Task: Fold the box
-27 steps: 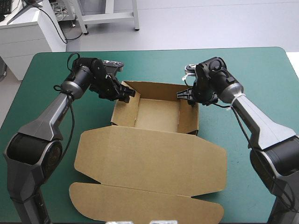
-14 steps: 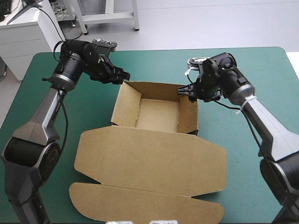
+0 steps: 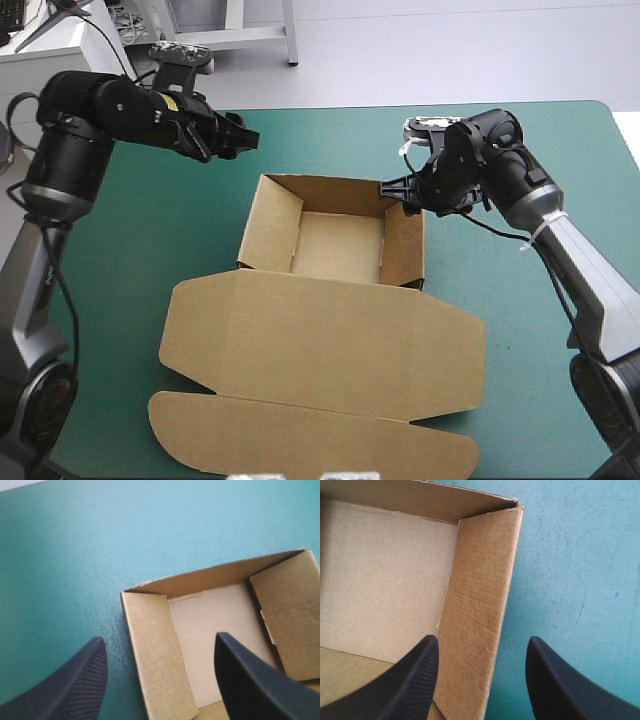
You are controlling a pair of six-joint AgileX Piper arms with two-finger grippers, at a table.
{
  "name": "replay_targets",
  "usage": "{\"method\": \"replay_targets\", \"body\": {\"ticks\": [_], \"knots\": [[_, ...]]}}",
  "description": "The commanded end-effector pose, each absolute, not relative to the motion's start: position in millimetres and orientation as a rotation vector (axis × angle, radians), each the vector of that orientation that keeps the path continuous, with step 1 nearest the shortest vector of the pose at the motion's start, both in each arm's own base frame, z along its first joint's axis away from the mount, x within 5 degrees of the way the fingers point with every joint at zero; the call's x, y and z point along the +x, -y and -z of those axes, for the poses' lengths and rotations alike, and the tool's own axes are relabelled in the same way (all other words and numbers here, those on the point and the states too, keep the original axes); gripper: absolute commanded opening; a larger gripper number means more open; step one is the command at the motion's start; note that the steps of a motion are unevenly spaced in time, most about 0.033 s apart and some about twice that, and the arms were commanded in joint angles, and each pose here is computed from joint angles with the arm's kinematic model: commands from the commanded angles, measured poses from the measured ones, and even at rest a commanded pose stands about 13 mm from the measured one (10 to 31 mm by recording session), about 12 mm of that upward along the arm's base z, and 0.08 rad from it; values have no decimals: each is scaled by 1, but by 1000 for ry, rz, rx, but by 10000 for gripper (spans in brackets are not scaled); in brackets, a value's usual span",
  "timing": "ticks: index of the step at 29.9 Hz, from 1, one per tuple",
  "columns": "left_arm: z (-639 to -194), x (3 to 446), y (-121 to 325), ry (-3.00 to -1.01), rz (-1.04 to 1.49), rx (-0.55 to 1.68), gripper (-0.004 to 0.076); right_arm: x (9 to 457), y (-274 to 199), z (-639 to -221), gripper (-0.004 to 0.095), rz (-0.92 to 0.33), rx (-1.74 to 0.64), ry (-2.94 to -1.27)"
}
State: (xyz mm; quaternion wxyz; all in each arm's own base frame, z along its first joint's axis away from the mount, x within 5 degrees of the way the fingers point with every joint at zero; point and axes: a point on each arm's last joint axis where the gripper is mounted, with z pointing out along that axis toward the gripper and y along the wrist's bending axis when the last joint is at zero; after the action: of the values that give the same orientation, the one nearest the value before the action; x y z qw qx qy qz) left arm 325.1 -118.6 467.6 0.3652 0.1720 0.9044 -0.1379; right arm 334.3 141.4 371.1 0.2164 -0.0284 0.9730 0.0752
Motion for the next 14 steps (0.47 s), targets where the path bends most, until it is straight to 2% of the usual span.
{"method": "replay_targets", "body": {"ticks": [1,6,10,12,14], "knots": [[-508,276,110,-2229,431,467,442,324,-135,-391,495,-218,-86,-2644],[-517,239,101,-2180,436,538,442,328,-134,-379,495,-163,-91,-2673],[-501,222,90,-2230,354,555,428,336,-138,-365,495,-148,-91,-2712],[-491,212,85,-2261,320,554,365,341,-140,-357,495,-146,-88,-2733],[-479,203,80,-2296,292,572,251,346,-142,-349,495,-135,-90,-2755]]}}
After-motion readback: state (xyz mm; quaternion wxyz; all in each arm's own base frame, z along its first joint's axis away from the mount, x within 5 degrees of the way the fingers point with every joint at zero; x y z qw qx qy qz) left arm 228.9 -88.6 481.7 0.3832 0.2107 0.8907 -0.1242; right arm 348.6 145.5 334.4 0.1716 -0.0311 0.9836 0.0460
